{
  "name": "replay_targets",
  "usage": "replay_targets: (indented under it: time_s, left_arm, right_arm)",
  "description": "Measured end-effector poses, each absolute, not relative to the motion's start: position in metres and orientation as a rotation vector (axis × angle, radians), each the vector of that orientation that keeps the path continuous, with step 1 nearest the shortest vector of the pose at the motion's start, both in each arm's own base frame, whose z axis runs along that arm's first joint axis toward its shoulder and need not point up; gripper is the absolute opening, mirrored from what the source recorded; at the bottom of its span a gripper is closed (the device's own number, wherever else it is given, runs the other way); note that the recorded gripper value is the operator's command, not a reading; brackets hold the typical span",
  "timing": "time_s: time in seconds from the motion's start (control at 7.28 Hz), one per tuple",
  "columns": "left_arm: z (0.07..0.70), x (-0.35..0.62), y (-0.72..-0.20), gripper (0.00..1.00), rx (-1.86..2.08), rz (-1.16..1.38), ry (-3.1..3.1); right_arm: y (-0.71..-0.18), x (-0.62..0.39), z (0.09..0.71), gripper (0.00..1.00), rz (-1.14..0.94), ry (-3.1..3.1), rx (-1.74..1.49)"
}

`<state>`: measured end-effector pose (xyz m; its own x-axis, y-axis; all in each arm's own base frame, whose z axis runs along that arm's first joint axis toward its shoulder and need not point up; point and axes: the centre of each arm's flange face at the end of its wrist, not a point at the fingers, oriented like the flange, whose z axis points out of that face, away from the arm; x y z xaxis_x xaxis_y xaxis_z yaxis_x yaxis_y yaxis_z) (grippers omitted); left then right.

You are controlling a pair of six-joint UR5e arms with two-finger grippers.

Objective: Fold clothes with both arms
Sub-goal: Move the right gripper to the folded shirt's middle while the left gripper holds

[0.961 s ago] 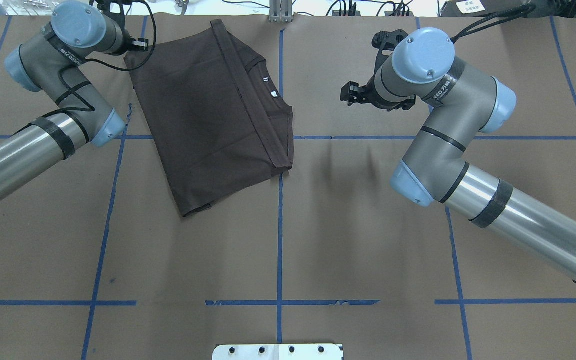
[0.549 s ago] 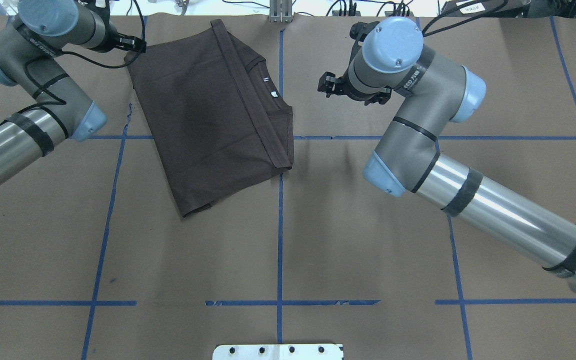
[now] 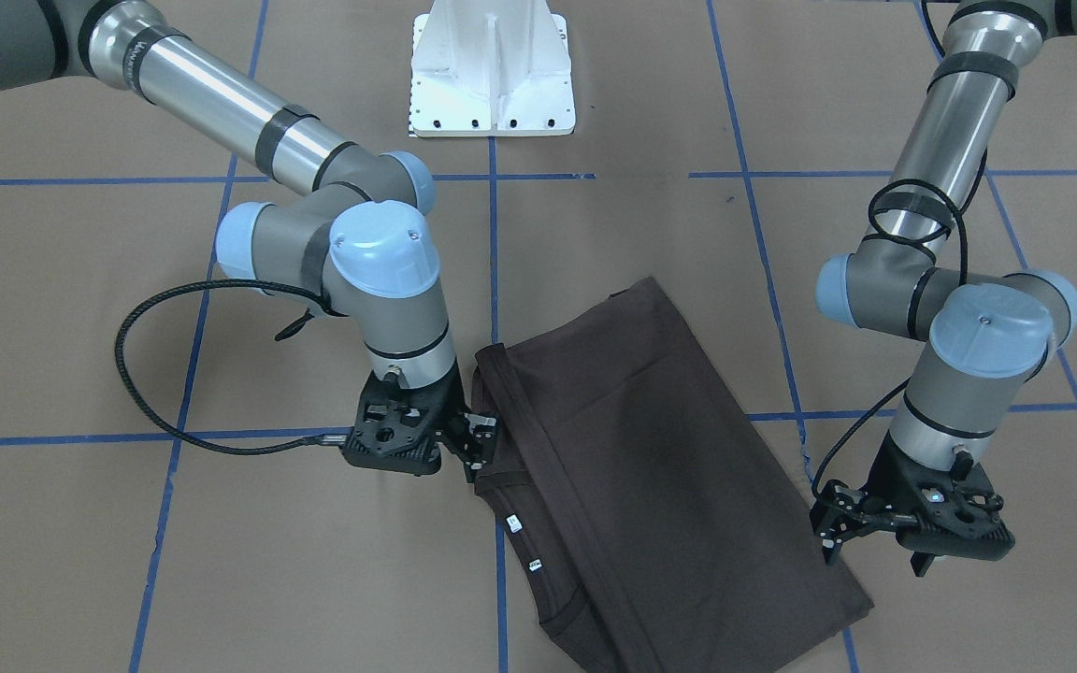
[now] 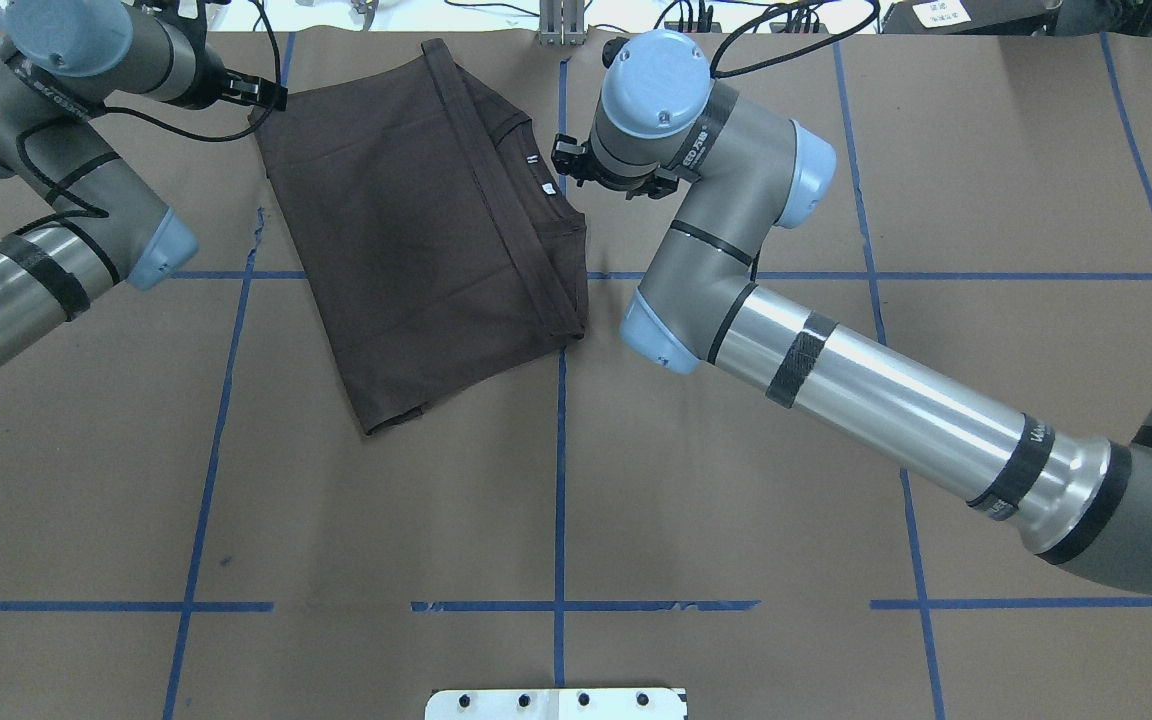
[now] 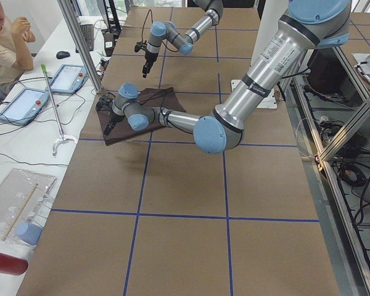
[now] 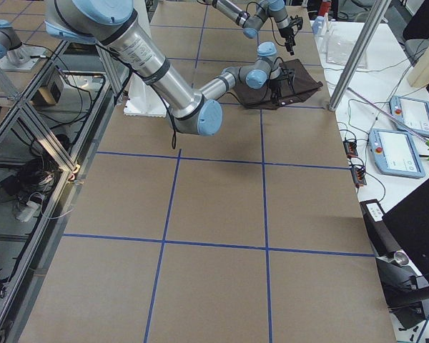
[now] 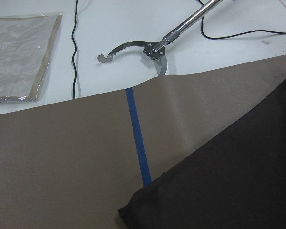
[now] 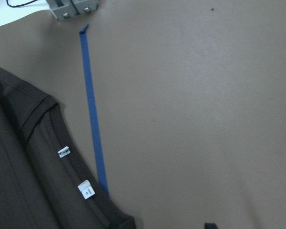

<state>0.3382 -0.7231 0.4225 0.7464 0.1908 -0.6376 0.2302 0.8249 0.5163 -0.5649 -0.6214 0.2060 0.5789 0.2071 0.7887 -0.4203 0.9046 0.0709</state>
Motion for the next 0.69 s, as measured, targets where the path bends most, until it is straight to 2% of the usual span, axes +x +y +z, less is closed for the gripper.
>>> replay_targets:
  time_s: [0.14, 0.69]
  left_arm:
    - [0.422, 0.338, -0.723, 1.0, 0.618, -0.023, 0.743]
    - [0.423, 0.339, -0.722, 1.0, 0.621, -0.022, 0.746]
  right_arm:
    - [-0.614, -0.583, 0.204, 0.42, 0.384, -0.884, 0.264]
    - [-0.589, -0.621, 0.221, 0.42, 0.371, -0.842, 0.264]
